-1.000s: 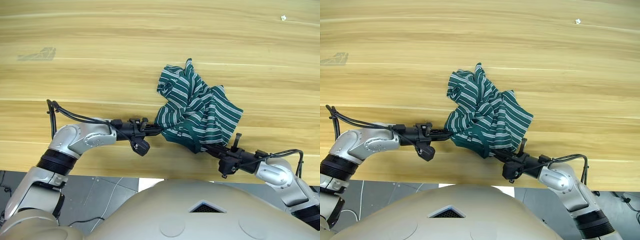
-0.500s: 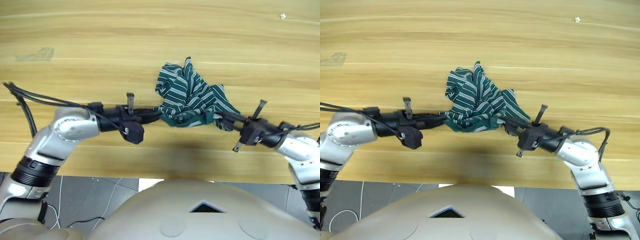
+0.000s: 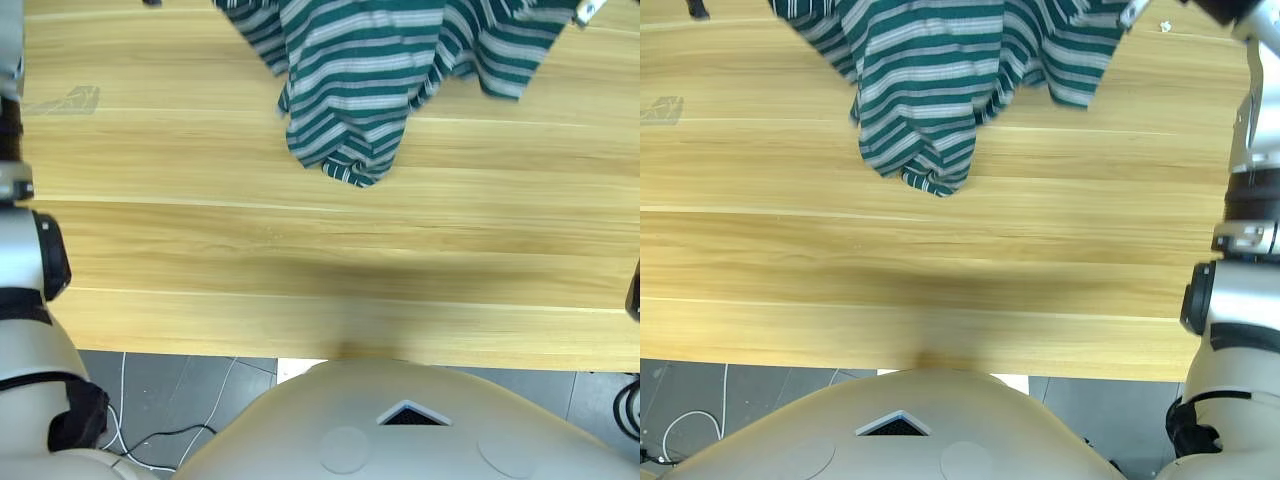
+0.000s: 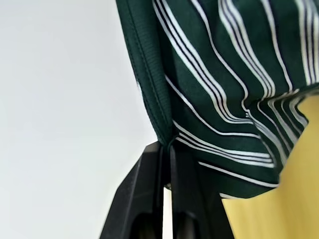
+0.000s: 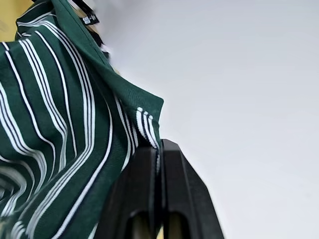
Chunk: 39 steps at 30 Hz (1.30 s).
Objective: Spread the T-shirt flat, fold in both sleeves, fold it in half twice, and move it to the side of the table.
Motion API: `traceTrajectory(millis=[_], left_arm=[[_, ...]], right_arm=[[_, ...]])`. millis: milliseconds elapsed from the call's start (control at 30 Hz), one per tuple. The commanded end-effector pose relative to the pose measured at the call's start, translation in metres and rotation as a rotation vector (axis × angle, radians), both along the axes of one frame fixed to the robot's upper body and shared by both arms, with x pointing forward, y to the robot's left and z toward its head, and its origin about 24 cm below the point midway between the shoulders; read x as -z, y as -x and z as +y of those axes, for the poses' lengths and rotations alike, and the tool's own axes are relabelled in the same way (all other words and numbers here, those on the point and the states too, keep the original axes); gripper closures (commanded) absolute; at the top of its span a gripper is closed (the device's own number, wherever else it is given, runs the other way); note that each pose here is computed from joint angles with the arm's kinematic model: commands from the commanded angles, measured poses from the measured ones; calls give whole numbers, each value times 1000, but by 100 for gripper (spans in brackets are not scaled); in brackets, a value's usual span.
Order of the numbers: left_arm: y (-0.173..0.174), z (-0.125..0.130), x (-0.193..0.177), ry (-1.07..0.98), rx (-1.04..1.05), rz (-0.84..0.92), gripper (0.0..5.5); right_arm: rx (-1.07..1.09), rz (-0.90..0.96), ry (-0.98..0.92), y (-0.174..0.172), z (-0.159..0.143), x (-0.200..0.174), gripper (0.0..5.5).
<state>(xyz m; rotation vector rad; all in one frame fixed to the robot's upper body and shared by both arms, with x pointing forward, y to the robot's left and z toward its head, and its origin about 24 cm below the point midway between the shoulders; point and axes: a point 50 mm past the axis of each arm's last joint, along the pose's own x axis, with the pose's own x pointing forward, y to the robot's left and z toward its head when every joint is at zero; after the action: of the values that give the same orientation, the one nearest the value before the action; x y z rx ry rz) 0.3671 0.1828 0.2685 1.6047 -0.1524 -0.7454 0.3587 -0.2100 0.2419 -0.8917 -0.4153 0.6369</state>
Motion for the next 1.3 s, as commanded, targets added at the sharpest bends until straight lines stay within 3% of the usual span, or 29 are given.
traceTrajectory(millis=[33, 267, 433, 533, 633, 733, 800, 867, 933, 1033, 1167, 1300], left_arm=[[-39, 25, -73, -368, -400, -390, 549], [-40, 26, -99, -508, -451, -580, 549], [-39, 46, -85, -556, -477, -542, 549], [-42, 44, -65, -558, -402, -451, 549], [-43, 38, -24, -591, -268, -270, 549], [-26, 28, 67, -590, 34, 4, 549], [18, 27, 148, -532, 236, 217, 549], [74, 28, 198, -460, 355, 338, 549], [106, 28, 193, -374, 370, 304, 549], [113, 32, 157, -335, 319, 171, 549], [130, 38, 130, -357, 262, 112, 549], [181, 18, 123, -195, 318, 322, 549]], right_arm=[[487, -207, 29, -41, -25, -82, 550], [616, -362, 113, -36, -35, -116, 550], [648, -380, 195, -36, -43, -108, 550], [583, -326, 243, -40, -38, -87, 550], [431, -213, 330, -44, -25, -41, 550], [176, 14, 359, -29, -18, 49, 550], [41, 121, 294, -5, -18, 100, 550], [-28, 155, 206, 21, -23, 127, 550], [-55, 132, 115, 43, -31, 125, 550], [-90, 107, 7, 62, -37, 111, 550], [-183, 227, -3, 92, -34, 115, 550], [-363, 479, 144, 149, -16, 129, 550]])
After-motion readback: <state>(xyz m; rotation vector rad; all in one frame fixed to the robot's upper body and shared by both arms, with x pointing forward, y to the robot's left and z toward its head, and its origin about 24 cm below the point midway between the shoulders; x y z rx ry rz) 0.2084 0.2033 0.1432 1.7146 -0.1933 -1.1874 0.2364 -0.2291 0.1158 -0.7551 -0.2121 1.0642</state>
